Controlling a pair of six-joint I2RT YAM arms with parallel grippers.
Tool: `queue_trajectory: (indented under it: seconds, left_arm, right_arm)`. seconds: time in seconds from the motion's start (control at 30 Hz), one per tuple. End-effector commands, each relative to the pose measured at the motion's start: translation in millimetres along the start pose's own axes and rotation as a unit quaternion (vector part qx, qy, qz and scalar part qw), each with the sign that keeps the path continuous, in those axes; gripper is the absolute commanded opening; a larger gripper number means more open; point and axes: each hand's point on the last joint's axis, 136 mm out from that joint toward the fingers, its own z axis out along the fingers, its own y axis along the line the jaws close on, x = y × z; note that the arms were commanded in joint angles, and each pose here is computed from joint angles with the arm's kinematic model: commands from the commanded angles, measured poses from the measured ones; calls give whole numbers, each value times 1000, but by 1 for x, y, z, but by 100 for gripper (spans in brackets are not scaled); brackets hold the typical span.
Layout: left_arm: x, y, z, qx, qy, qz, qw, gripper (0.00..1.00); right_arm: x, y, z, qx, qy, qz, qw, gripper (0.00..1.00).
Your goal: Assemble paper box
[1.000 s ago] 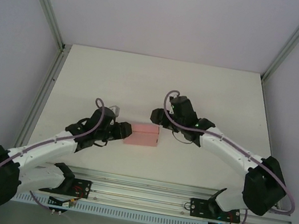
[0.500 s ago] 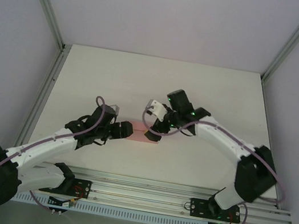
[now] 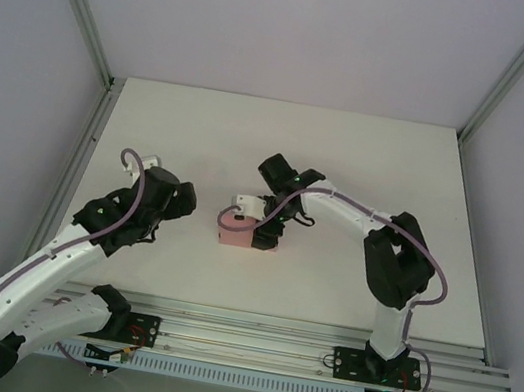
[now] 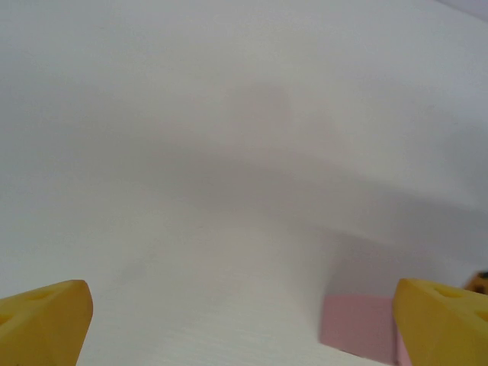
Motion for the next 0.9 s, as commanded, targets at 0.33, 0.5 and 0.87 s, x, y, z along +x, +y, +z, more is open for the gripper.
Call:
queue_trajectory:
  seconds: [0.33,0.5,0.87]
  left_arm:
    - [-14,39,-13,-60,-63,-4,996,100]
    - [-14,39,-12,-59,-66,-8,996,100]
    - [-17,30,-8,-45,-66,-1,997,100]
  right_arm:
    - [22,-102,-75,388,73,-51,918,48]
    - [31,-120,-67,465,80,-76,879,48]
    - [57,-36,-22,339,90,-50,935,100]
